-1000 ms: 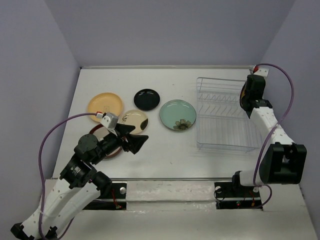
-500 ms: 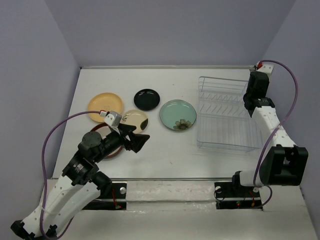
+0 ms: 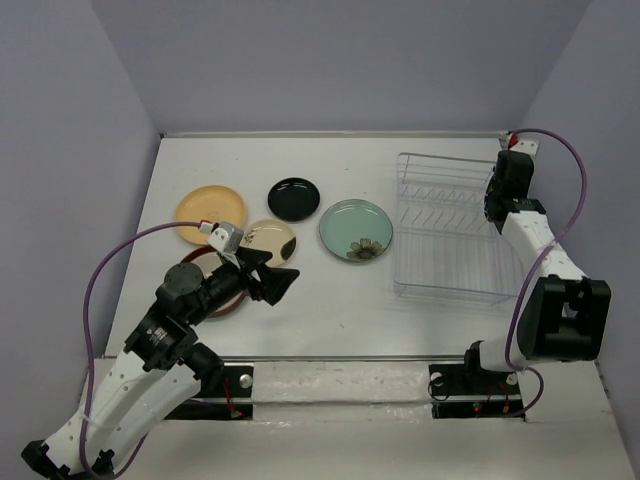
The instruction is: Load the plates into the dish rack
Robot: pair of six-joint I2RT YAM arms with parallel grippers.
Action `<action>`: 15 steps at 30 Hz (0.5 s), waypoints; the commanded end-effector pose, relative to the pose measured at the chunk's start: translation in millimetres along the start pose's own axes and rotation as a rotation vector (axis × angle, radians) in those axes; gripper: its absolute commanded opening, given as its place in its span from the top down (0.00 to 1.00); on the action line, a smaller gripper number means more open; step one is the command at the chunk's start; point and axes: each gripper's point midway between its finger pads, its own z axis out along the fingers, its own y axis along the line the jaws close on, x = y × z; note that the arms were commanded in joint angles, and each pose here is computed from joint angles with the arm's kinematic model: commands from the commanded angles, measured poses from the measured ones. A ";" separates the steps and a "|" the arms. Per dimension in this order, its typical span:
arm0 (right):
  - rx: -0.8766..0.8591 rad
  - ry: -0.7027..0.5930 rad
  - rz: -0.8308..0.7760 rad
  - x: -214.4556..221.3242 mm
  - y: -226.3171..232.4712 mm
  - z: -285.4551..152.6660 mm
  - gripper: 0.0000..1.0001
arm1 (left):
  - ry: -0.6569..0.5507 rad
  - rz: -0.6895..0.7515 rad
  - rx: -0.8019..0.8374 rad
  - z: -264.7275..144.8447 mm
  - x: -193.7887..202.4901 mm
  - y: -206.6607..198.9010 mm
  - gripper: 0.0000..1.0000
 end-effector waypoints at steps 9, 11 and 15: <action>-0.364 -0.003 -0.063 -2.7 75.8 17.5 0.87 | 0.024 0.000 -0.022 9.0 2.8 5.0 0.01; -0.346 -0.004 -0.077 -6.7 74.4 22.5 0.71 | 0.042 -0.008 -0.038 12.4 5.9 8.2 0.01; -0.222 -0.013 -0.012 -26.1 52.4 23.0 0.20 | 0.092 -0.041 -0.080 21.0 16.1 16.5 0.01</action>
